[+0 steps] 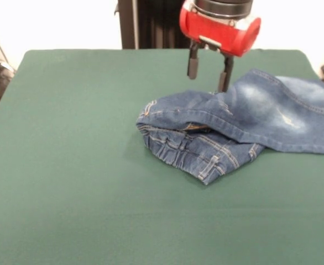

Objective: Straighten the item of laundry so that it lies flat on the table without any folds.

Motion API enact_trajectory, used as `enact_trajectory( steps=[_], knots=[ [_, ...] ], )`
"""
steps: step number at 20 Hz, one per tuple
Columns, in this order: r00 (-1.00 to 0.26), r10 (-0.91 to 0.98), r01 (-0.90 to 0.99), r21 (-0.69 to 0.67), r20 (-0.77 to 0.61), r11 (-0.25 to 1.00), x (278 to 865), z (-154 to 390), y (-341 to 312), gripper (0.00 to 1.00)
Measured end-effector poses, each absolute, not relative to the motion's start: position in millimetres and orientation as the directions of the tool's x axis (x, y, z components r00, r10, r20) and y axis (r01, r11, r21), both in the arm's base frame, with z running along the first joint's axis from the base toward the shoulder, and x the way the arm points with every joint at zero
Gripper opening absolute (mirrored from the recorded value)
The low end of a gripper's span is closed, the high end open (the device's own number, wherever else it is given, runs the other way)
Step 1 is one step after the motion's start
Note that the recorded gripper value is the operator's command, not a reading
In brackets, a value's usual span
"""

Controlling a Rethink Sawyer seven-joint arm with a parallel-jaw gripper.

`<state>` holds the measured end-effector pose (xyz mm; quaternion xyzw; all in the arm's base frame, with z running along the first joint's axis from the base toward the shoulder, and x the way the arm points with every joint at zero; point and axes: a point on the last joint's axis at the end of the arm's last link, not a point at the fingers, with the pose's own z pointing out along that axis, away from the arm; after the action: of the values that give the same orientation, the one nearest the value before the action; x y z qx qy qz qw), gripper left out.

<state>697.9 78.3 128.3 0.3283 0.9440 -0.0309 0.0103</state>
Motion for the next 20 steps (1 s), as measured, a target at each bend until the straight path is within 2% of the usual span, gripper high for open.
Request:
enact_trajectory(
  steps=[14, 20],
  knots=[
    [-0.782, 0.622, 0.623, -0.032, -0.025, 0.782, 719.1, 96.4, 94.1, 1.0],
    [-0.777, 0.629, 0.629, -0.041, 0.006, 0.777, 719.9, 61.5, 92.5, 1.0]
  ],
)
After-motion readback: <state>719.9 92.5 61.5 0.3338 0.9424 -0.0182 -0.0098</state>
